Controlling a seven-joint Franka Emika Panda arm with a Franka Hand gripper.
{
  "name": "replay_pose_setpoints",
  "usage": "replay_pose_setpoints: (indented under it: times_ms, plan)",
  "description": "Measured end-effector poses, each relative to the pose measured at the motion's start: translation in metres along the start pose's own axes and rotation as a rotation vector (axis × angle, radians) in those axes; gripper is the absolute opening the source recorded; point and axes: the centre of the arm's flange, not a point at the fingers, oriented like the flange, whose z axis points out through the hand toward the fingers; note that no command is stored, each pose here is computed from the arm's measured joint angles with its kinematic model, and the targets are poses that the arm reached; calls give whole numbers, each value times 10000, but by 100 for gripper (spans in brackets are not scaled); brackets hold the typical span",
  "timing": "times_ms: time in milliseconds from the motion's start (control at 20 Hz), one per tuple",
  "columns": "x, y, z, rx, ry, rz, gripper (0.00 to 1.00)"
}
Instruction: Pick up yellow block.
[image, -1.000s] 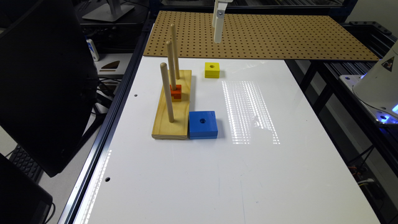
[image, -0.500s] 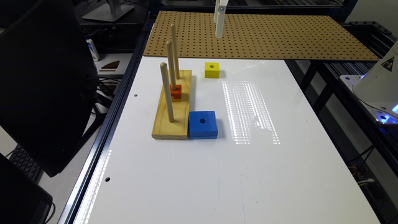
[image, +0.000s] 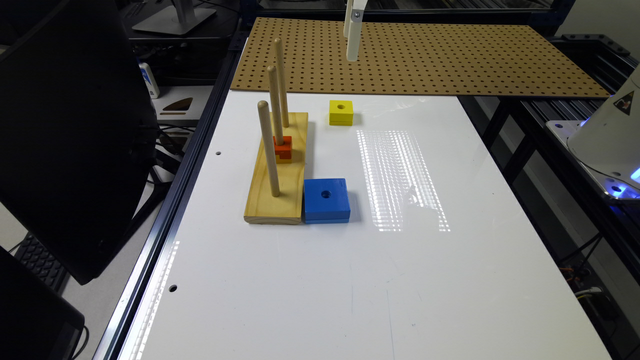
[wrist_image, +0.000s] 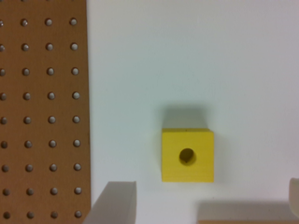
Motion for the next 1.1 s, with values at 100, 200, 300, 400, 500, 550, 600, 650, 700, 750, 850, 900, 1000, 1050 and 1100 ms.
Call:
replay_pose_setpoints:
  times_ms: [100,200,300,400,500,550,600,650,700,750,850,900,1000,1050,1100]
  plan:
    - [-3,1,70,-65,-104,-1,100]
    - [1,-2,173,-109,-179,-3,100]
    - [9,-9,272,-118,-197,-4,100]
    - [16,-14,342,-121,-205,-5,100]
    - [18,-15,357,-117,-200,-5,100]
    - [18,-15,357,-116,-199,-5,100]
    - [19,-16,356,-115,-197,-5,100]
    - [19,-16,357,-116,-199,-5,100]
    - [17,-15,369,-128,-218,-5,100]
    - [16,-14,391,-143,-242,-6,100]
    - [15,-14,450,-167,-282,-6,100]
    - [17,-16,496,-172,-292,-7,100]
    - [19,-18,592,-178,-307,-8,100]
    - [20,-19,644,-176,-307,-8,100]
    - [22,-21,689,-168,-296,-8,100]
